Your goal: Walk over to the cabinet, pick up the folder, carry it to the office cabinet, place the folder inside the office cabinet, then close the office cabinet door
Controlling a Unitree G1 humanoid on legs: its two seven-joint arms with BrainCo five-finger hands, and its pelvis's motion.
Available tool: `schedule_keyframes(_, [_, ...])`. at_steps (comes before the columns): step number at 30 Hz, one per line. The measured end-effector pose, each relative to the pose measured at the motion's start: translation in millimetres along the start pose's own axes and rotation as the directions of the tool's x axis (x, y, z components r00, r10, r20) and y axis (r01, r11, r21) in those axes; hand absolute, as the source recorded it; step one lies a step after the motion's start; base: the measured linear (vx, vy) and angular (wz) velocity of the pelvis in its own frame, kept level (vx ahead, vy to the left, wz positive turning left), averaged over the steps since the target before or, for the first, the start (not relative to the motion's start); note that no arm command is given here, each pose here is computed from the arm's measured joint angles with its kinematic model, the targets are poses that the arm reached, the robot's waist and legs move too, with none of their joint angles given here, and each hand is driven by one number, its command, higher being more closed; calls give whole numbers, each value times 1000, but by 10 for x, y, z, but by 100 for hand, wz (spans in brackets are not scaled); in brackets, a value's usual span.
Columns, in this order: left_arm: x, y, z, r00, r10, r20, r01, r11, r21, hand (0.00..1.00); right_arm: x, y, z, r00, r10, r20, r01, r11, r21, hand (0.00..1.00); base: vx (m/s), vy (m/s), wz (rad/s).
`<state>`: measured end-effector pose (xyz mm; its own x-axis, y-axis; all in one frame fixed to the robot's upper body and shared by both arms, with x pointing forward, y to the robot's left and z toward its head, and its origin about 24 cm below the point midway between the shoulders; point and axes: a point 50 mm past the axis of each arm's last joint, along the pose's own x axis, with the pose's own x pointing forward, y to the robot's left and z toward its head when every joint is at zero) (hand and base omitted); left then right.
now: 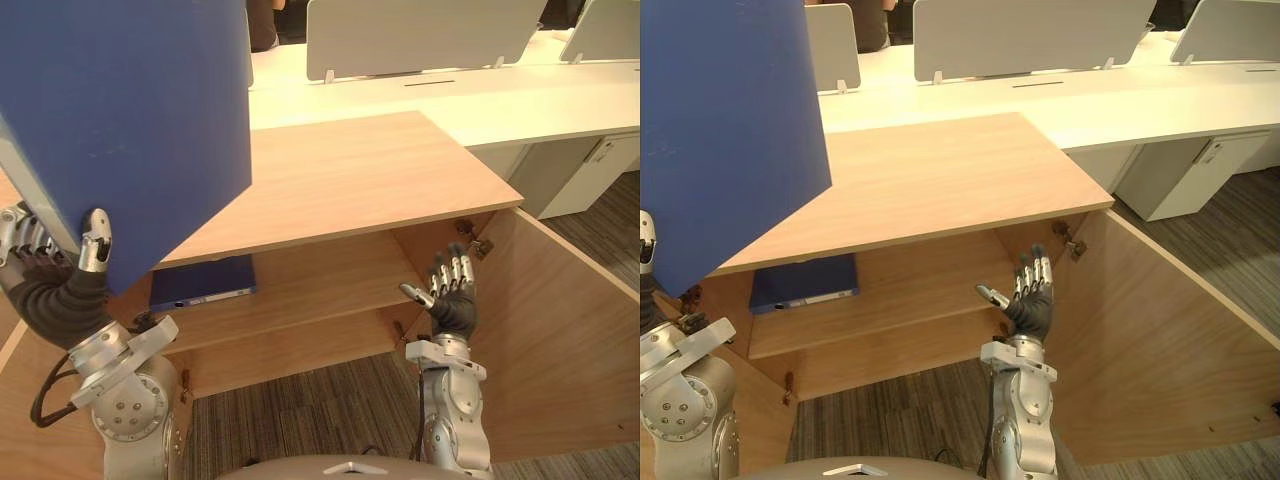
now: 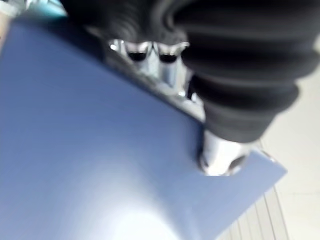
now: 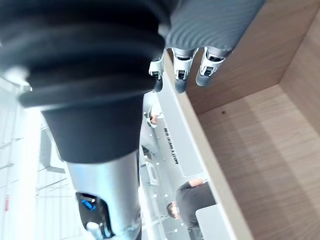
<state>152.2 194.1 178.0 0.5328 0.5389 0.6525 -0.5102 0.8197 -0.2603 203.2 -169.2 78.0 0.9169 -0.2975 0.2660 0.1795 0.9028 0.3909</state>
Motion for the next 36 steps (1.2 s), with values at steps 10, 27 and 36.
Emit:
schedule_keyframes(10, [-80, -164, -110, 985, -157, -72, 143, 974, -173, 100, 268, 418, 251, 967, 185, 173, -197, 979, 57, 0, -5, -2, 3])
schedule_keyframes(27, [-273, -416, -288, 884, -446, -142, 391, 871, -298, 100, 364, 848, 352, 858, 457, 232, -479, 876, 46, 0, -18, -5, 4])
schedule_keyframes(36, [-279, -420, -294, 859, -495, -134, 443, 848, -291, 100, 414, 827, 245, 835, 525, 164, -538, 841, 48, 100, -22, -5, 1])
